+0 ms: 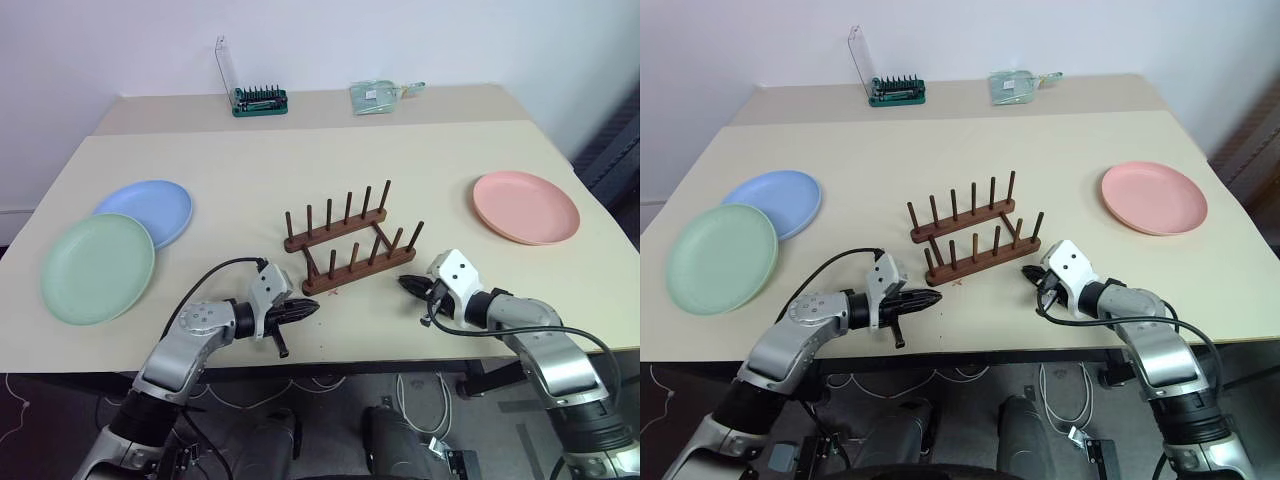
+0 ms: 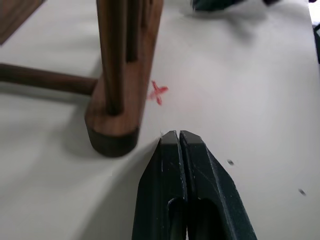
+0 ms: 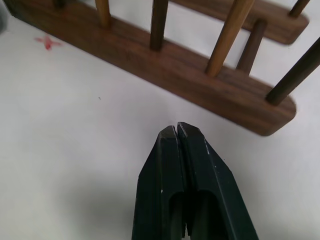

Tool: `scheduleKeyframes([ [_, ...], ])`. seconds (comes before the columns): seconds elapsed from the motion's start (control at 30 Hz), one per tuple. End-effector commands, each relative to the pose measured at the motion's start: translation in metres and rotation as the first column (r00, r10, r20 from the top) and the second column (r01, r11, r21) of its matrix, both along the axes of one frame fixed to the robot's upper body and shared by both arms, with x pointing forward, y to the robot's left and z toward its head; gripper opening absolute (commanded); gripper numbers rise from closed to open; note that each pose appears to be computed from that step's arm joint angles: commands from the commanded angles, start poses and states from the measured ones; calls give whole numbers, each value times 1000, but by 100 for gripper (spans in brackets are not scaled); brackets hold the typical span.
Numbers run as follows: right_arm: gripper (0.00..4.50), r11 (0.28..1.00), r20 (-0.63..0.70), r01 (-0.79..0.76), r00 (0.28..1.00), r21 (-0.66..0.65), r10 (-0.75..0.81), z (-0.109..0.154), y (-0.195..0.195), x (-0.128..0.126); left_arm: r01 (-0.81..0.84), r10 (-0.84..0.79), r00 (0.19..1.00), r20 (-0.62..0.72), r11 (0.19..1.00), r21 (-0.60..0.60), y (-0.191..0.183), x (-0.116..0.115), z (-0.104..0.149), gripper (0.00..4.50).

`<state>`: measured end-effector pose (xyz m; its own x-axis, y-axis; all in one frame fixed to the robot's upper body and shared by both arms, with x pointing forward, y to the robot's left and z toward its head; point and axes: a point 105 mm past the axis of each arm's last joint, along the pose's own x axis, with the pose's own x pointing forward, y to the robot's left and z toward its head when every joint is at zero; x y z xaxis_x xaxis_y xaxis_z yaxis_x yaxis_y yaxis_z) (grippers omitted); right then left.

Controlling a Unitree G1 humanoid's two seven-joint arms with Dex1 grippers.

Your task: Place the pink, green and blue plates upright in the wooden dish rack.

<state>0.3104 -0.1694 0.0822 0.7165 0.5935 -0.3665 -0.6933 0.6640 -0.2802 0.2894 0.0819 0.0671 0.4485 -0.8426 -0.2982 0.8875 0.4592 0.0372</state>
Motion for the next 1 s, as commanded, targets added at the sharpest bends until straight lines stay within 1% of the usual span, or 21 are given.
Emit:
scheduleKeyframes([
  [0.03,0,998,104,45,994,-42,-40,11,1,18,-166,157,984,89,982,92,16,29,-10,3],
  [0.13,0,996,130,77,989,-48,-70,13,0,29,-261,244,955,171,961,88,25,49,-4,3],
  [0.27,0,989,175,132,977,-73,-118,14,-5,42,-312,291,935,201,946,82,27,62,-1,3],
  [0.43,0,986,198,152,971,-66,-136,16,-6,46,-319,298,931,212,945,69,24,63,0,3],
  [0.57,0,988,204,137,971,-69,-121,19,-9,42,-281,263,946,189,957,71,23,54,-2,3],
  [0.63,0,992,184,124,976,-29,-117,29,-18,37,-247,238,955,174,969,28,26,46,4,3],
  [0.7,54,989,173,148,975,-27,-141,35,-32,36,-220,219,963,155,975,-11,29,39,10,0],
  [0.73,89,985,172,168,972,-44,-158,36,-40,36,-208,210,966,149,978,-25,31,36,13,0],
  [0.8,186,981,171,185,970,-64,-172,37,-48,36,-195,198,970,142,980,-38,33,33,15,0],
  [0.83,229,964,207,242,954,-113,-215,42,-66,38,-171,175,974,141,984,-45,34,28,18,0],
  [0.87,287,948,236,282,941,-147,-244,46,-78,40,-153,159,977,141,987,-49,35,25,20,0],
  [0.93,380,886,308,392,899,-247,-312,55,-111,45,-98,105,984,147,994,-56,32,17,25,0],
  [1.0,380,829,340,465,869,-310,-360,55,-135,49,-49,58,987,150,997,-61,25,11,28,0],
])
